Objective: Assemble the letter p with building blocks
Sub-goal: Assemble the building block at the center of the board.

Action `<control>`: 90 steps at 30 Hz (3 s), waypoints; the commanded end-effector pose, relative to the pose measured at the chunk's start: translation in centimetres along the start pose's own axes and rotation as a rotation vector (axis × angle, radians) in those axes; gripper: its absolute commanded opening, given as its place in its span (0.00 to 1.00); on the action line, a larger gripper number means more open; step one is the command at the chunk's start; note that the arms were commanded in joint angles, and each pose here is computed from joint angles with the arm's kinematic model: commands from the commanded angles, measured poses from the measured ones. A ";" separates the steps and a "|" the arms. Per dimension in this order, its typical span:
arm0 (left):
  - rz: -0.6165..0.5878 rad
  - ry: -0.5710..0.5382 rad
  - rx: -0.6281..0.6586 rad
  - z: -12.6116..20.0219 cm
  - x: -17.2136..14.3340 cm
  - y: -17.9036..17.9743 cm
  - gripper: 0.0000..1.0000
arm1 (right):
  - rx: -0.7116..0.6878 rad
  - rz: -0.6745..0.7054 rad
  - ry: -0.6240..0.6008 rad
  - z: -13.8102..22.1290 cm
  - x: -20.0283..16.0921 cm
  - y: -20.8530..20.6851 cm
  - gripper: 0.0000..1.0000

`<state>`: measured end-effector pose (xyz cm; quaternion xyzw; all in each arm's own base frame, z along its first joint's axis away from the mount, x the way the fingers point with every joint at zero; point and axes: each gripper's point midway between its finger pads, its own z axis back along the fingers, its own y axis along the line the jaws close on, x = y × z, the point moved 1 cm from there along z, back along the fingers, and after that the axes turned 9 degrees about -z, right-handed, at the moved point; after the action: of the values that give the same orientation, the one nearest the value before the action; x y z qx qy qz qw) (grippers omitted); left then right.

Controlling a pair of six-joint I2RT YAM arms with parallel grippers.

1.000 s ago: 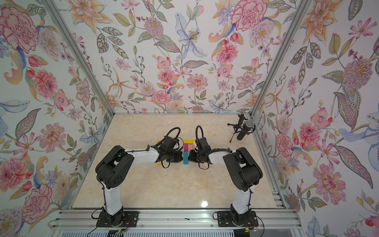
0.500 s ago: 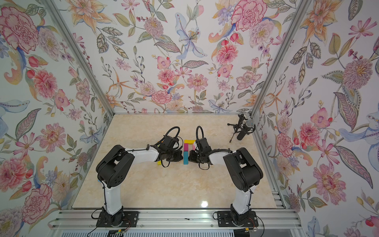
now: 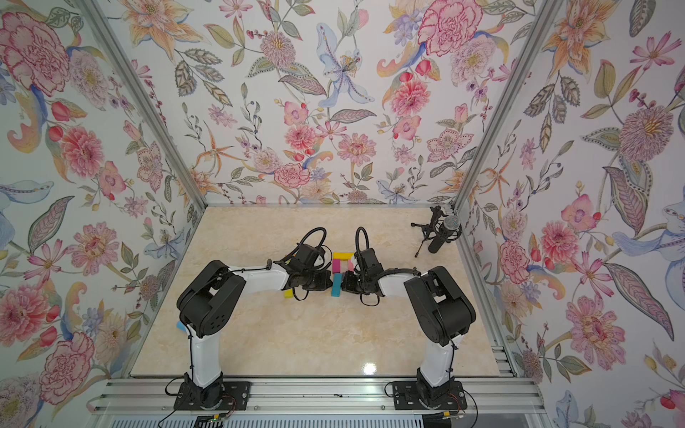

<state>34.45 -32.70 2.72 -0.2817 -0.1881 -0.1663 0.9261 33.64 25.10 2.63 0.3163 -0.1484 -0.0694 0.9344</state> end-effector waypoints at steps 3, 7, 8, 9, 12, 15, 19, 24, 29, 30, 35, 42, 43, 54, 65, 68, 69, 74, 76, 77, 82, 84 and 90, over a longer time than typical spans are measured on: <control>0.021 0.074 0.038 -0.8 -2.7 1.1 0.00 | -0.063 -0.015 0.045 -0.7 -0.7 -1.6 0.00; 0.020 0.087 0.042 -0.9 -3.1 1.2 0.00 | -0.062 -0.012 0.043 -0.8 -0.4 -1.5 0.00; 0.018 0.089 0.039 -0.9 -3.2 1.1 0.00 | -0.063 -0.014 0.048 -0.9 -0.4 -1.6 0.00; 0.020 0.085 0.038 -0.9 -3.1 1.1 0.00 | -0.062 -0.013 0.044 -0.9 -0.3 -1.5 0.00; 0.022 0.080 0.039 -0.8 -3.0 1.1 0.00 | -0.065 -0.014 0.045 -0.9 -0.4 -1.6 0.00; 0.025 0.083 0.032 -1.0 -3.1 1.0 0.00 | -0.068 -0.016 0.047 -1.0 -0.3 -1.7 0.00; 0.022 0.083 0.029 -1.0 -3.1 0.8 0.00 | -0.069 -0.019 0.050 -1.1 -0.4 -1.8 0.00; 0.017 0.081 0.033 -0.8 -2.9 0.7 0.00 | -0.067 -0.015 0.048 -1.1 -0.3 -1.7 0.00; 0.012 0.079 0.030 -0.7 -2.8 0.6 0.00 | -0.060 -0.013 0.049 -1.1 -0.2 -1.4 0.00; 0.012 0.078 0.030 -0.7 -2.8 0.5 0.00 | -0.060 -0.014 0.047 -1.1 -0.1 -1.4 0.00; 0.010 0.076 0.024 -0.6 -2.7 0.3 0.00 | -0.058 -0.013 0.044 -1.0 0.0 -1.3 0.00; -0.001 0.072 0.017 -0.5 -2.4 -0.1 0.00 | -0.056 -0.011 0.048 -1.1 -0.1 -1.2 0.00; -0.003 0.071 0.016 -0.5 -2.4 -0.3 0.00 | -0.054 -0.010 0.046 -1.1 0.0 -1.1 0.00; -0.014 0.065 0.020 -0.1 -2.2 -0.5 0.00 | -0.048 -0.007 0.050 -1.4 0.0 -0.7 0.00; -0.023 0.068 0.037 0.1 -2.1 -0.4 0.00 | -0.049 -0.008 0.049 -1.2 -0.1 -0.8 0.00; -0.025 0.067 0.036 0.2 -2.0 -0.5 0.00 | -0.048 -0.006 0.049 -1.2 0.0 -0.7 0.00; -0.025 0.067 0.039 0.2 -2.0 -0.4 0.00 | -0.047 -0.006 0.049 -1.2 0.0 -0.6 0.00; -0.026 0.069 0.046 0.2 -2.0 -0.3 0.00 | -0.047 -0.006 0.051 -1.2 -0.1 -0.7 0.00; -0.023 0.071 0.054 0.2 -2.1 0.0 0.00 | -0.048 -0.006 0.053 -1.1 -0.3 -0.7 0.00; -0.020 0.069 0.059 0.2 -2.0 0.2 0.00 | -0.049 -0.007 0.052 -1.0 -0.4 -0.7 0.00; -0.012 0.057 0.089 0.9 -1.4 1.6 0.00 | -0.056 -0.008 0.042 -0.3 -0.6 -1.0 0.00; -0.010 0.051 0.099 1.2 -1.2 2.1 0.00 | -0.061 -0.009 0.036 -0.1 -0.7 -1.2 0.00; -0.007 0.050 0.089 1.0 -0.8 2.3 0.00 | -0.067 -0.011 0.035 0.2 -0.8 -1.4 0.00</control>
<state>34.44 -31.52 2.75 -0.2662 -0.1840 -0.1696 0.9309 34.06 24.92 2.66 0.3099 -0.1433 -0.0709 0.9372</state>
